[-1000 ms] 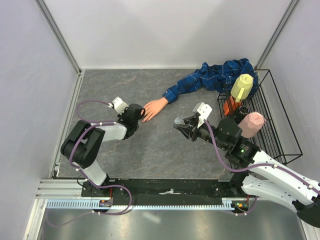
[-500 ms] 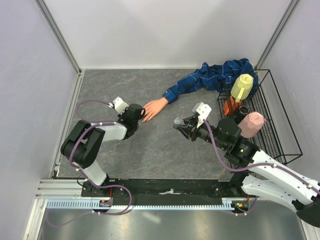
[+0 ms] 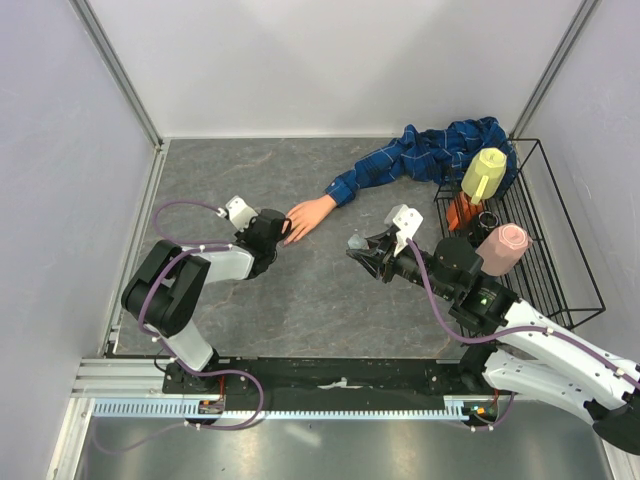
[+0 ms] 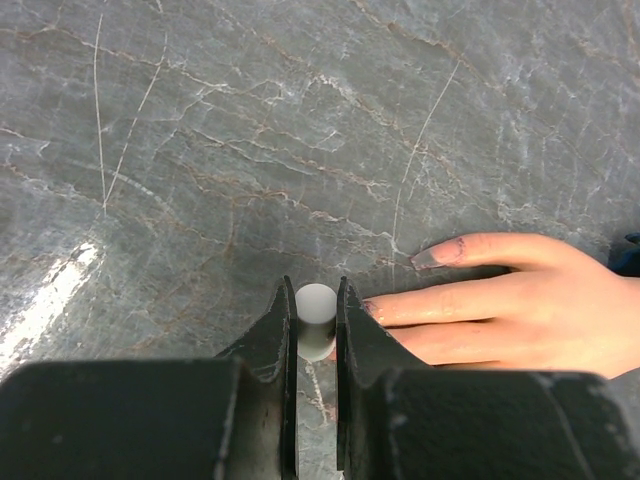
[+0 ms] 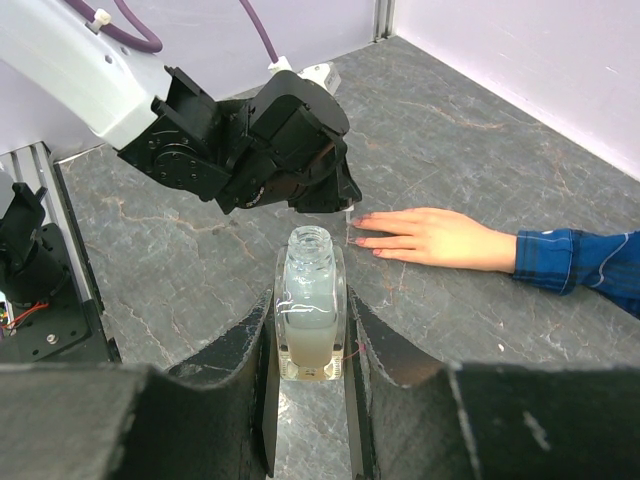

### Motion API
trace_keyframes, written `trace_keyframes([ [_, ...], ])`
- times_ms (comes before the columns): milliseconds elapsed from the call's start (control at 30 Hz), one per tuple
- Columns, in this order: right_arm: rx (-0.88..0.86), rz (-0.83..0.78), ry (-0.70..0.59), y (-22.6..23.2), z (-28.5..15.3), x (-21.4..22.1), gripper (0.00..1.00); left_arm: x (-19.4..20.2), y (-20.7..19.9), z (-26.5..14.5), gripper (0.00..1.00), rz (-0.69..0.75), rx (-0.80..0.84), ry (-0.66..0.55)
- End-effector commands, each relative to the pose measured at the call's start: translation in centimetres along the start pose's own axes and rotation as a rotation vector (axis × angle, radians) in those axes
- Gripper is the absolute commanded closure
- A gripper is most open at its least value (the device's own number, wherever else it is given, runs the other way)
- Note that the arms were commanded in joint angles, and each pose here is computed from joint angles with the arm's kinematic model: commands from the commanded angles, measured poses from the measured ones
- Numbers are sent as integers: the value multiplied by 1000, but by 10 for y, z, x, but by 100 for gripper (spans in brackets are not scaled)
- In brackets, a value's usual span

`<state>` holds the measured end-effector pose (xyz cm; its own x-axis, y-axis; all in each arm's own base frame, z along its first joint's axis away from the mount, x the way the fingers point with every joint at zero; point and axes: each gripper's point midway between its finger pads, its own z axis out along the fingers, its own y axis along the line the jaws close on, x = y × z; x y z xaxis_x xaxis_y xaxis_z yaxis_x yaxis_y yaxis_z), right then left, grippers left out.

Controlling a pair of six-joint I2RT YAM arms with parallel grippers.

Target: Paint the nails

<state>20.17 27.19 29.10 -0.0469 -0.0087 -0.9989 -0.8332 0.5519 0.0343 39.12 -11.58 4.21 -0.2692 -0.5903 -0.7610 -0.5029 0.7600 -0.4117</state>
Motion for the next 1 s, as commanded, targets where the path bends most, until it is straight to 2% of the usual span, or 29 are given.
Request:
trace_keyframes([
  [0,-16,2,-72,3,-1,-19,100,-13,0,-3,98,-49,-24,-45],
  [967,-19,2,-72,4,-2,-19,100,-24,-12,3,98,-34,-1,-91],
])
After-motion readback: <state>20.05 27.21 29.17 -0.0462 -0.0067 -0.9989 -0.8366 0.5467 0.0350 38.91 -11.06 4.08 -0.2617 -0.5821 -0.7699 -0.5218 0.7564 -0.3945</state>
